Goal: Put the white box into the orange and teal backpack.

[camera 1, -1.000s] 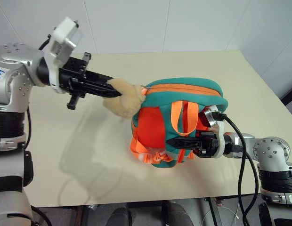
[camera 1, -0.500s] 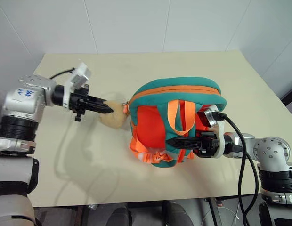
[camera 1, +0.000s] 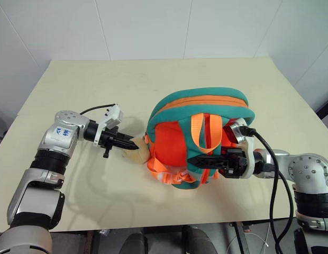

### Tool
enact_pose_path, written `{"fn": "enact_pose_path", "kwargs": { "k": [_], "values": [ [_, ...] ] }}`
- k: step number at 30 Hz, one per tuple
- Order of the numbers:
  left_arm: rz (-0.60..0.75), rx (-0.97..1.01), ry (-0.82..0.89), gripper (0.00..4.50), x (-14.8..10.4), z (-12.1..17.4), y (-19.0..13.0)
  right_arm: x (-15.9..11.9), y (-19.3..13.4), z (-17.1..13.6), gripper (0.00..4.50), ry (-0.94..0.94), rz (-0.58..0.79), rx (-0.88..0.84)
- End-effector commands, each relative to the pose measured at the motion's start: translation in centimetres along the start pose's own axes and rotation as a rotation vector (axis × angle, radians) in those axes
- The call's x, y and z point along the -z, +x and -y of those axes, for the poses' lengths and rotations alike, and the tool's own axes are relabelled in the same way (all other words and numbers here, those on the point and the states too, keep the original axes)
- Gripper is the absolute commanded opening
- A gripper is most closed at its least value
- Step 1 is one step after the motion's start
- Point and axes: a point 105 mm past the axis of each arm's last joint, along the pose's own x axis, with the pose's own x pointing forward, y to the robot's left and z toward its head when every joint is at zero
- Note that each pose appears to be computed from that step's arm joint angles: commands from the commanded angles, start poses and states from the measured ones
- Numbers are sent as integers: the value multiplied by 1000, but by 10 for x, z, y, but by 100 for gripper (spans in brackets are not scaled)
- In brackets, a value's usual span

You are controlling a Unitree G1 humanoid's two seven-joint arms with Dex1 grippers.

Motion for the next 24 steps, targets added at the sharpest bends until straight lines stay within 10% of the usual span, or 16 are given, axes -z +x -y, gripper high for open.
{"fn": "enact_pose_path", "kwargs": {
  "k": [1,7,12,24],
  "values": [
    [-2,-9,94,101,-15,19,-24,-11,-6,-17,236,-198,-30,16],
    [18,-82,138,284,-16,36,-38,-8,-35,-12,436,-430,-124,154],
    [55,-111,143,442,-12,41,-41,-23,-69,-15,450,-542,-94,272],
    [208,-91,135,446,-10,59,-17,-15,-135,1,450,-771,-230,530]
  ]
}}
